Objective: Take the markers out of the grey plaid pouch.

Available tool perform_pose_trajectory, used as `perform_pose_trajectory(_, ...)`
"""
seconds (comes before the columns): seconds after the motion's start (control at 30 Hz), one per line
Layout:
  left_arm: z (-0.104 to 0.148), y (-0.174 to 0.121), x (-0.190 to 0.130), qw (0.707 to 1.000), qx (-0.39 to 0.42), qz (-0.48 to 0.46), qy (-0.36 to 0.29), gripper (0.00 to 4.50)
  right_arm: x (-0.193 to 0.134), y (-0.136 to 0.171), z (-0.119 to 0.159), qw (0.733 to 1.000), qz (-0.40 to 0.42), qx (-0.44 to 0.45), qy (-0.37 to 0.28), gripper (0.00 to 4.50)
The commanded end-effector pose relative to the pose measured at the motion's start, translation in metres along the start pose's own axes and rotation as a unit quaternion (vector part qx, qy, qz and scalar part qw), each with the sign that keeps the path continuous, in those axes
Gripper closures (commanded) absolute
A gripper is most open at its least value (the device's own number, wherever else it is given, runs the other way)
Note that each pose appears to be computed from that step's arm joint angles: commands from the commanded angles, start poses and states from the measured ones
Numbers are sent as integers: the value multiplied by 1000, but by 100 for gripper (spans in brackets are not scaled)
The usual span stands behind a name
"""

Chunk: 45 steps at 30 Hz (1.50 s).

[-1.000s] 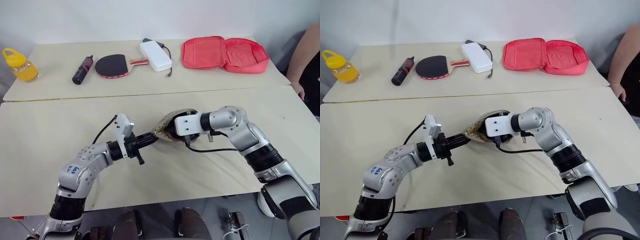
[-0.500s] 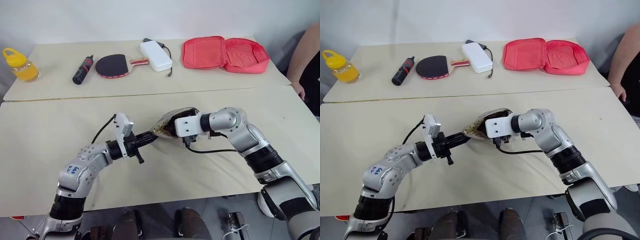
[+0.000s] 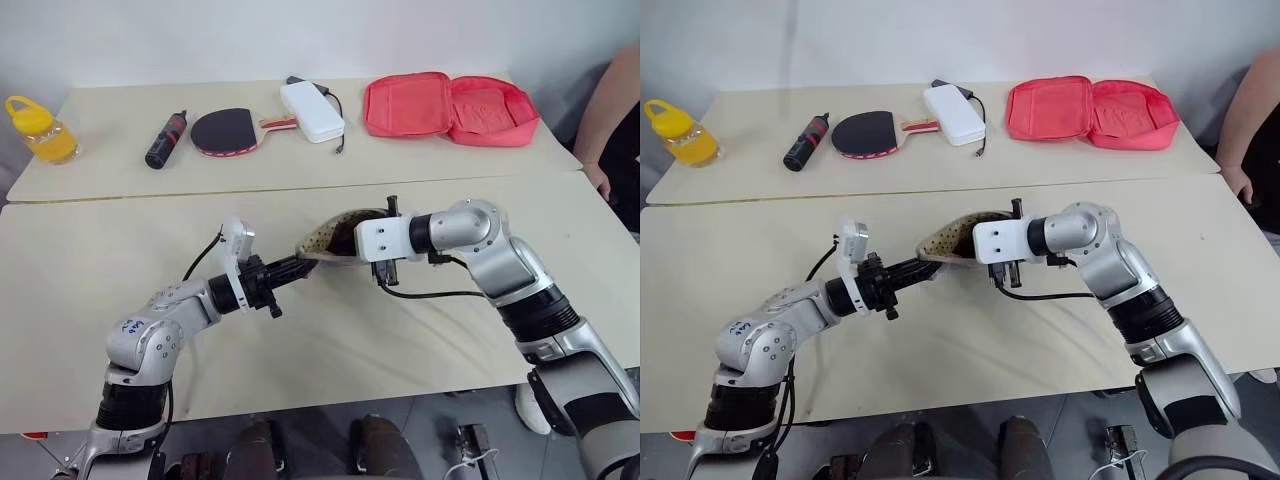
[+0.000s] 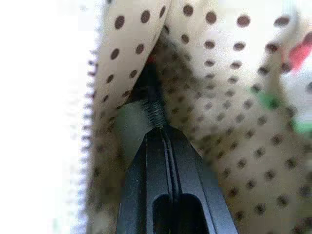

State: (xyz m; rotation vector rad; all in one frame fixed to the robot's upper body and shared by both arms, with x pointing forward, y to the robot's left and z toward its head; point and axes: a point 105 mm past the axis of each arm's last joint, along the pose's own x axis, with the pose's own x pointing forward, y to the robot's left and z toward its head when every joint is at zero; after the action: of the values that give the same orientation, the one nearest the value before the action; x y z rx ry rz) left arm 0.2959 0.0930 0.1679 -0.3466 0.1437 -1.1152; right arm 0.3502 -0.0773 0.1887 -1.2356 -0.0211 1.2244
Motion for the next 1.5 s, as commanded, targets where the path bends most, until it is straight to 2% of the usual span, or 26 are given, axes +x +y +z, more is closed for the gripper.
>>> perform_pose_trajectory(0.03, 7, -16, -1, 998, -32, -47, -8, 450, -25, -4, 12, 999, 24, 20, -20, 447)
perform_pose_trajectory(0.17, 0, -28, -2, 992, -97, -80, 0, 450, -40, -5, 17, 997, 57, 40, -16, 447)
perform_pose_trajectory(0.23, -5, -26, -3, 993, -99, -71, -1, 450, -41, 1, 18, 995, 81, 58, -15, 447)
perform_pose_trajectory(0.27, -7, -21, -3, 993, -102, -56, -5, 450, -37, 5, 18, 994, 87, 59, -14, 432)
perform_pose_trajectory(0.33, -11, -13, -4, 993, -111, -36, -8, 450, -29, 10, 18, 994, 92, 58, -13, 389)
perform_pose_trajectory(0.5, -29, 3, -3, 997, -68, 17, 20, 450, -21, 24, 9, 992, 112, 63, 6, 223)
perform_pose_trajectory(0.67, -29, -4, 1, 999, -29, 6, 20, 450, -14, 35, 1, 989, 126, 68, 20, 223)
perform_pose_trajectory(1.03, -29, -1, 1, 999, -31, 11, 19, 450, -7, 49, -29, 986, 138, 60, 79, 223)
perform_pose_trajectory(1.5, -26, 1, 3, 1000, -22, 18, 13, 450, 6, 67, -29, 980, 166, 76, 75, 223)
